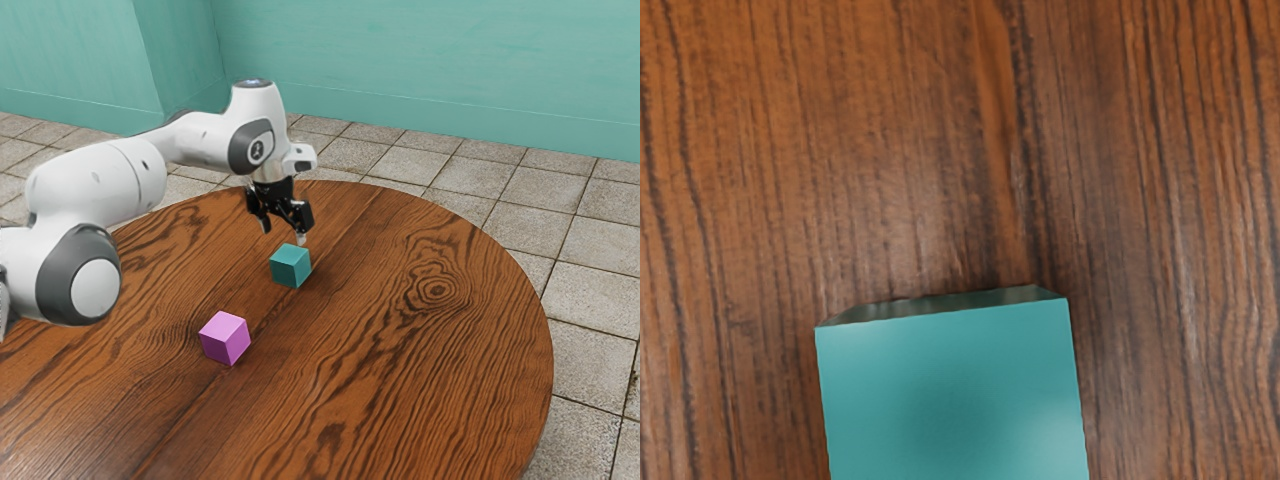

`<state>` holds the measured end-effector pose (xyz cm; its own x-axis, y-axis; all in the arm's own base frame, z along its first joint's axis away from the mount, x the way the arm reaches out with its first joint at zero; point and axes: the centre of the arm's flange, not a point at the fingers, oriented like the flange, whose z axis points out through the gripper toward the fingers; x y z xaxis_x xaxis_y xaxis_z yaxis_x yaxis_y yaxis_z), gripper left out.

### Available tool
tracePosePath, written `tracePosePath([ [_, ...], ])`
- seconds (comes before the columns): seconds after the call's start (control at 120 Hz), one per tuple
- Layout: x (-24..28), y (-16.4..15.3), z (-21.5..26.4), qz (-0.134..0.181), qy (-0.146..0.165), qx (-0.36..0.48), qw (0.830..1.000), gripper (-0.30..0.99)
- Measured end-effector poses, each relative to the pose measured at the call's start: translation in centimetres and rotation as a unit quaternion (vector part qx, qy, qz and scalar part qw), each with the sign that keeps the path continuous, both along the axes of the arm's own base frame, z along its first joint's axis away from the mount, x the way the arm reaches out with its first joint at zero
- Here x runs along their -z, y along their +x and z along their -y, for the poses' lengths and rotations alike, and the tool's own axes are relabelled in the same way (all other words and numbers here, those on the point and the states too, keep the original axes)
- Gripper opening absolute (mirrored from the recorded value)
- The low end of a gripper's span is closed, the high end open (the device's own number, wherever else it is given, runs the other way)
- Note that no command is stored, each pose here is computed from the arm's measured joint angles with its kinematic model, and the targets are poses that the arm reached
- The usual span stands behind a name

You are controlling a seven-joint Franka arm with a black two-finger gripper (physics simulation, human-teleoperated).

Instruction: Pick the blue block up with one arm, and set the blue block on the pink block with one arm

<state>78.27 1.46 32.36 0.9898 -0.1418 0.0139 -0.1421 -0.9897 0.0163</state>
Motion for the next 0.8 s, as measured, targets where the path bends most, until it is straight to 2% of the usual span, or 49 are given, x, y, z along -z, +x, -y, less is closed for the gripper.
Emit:
tracePosePath([
  [0.317,3.1,0.5,-0.3,-0.006,-0.005,0.050,0.999,0.69],
  [0.458,3.1,1.1,-0.4,0.007,-0.007,0.063,0.998,0.69],
  [0.8,5.0,1.3,-0.6,0.010,-0.013,0.083,0.996,0.69],
])
